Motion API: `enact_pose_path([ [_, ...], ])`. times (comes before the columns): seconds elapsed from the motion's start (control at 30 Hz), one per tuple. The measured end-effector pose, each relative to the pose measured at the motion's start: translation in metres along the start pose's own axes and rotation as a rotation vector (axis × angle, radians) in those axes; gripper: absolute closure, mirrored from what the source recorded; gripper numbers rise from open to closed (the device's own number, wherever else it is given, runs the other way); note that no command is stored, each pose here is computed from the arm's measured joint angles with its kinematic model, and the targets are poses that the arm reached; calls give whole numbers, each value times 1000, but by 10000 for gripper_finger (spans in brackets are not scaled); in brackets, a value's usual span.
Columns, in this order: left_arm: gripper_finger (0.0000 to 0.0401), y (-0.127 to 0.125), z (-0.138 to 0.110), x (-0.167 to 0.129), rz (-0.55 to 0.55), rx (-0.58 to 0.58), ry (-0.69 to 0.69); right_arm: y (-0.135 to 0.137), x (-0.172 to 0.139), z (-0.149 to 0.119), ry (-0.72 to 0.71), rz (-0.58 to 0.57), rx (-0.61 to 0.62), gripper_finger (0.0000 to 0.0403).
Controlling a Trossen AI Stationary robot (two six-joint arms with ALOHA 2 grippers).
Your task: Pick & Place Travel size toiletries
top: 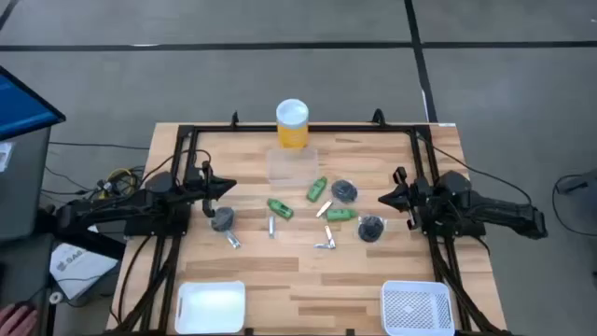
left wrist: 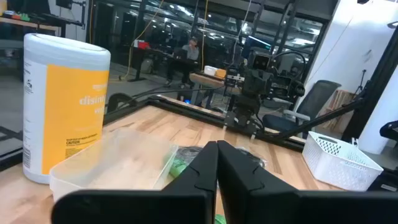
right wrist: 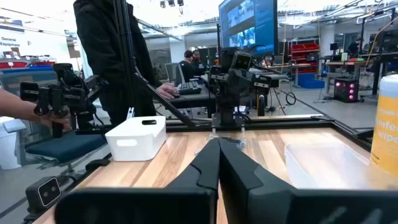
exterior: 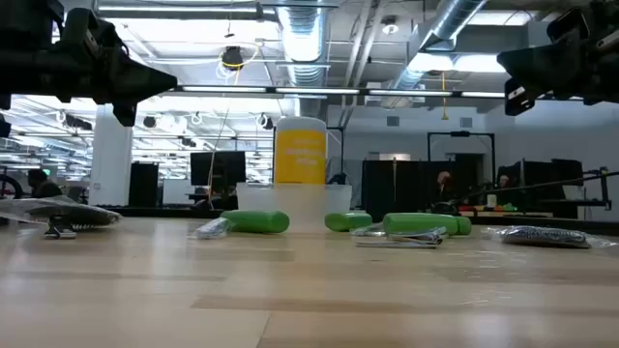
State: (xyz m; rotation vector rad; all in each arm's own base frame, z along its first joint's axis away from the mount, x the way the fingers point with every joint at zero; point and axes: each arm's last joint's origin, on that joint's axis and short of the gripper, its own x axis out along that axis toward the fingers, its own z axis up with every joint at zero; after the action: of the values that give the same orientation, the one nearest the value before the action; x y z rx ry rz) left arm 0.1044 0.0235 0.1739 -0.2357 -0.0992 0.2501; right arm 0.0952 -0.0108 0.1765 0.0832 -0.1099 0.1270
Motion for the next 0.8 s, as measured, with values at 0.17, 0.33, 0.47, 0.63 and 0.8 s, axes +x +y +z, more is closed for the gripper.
enact_pose_path([
  [0.17, 399, 0, 0, 0, 0, 1, -1, 0, 0, 0, 0, 0, 0, 402],
  [0.33, 399, 0, 1, 0, -2, 1, -6, 0, 0, 2, -18, 0, -5, 402],
  [0.47, 399, 0, 1, 0, -2, -1, -7, -1, -1, 16, -138, -110, 16, 402],
  [0.63, 399, 0, 1, 0, 1, -1, -14, -1, -12, 71, -202, -426, -24, 402],
  [0.8, 399, 0, 1, 0, 1, -2, -15, -5, -4, 123, 108, -709, 34, 381],
])
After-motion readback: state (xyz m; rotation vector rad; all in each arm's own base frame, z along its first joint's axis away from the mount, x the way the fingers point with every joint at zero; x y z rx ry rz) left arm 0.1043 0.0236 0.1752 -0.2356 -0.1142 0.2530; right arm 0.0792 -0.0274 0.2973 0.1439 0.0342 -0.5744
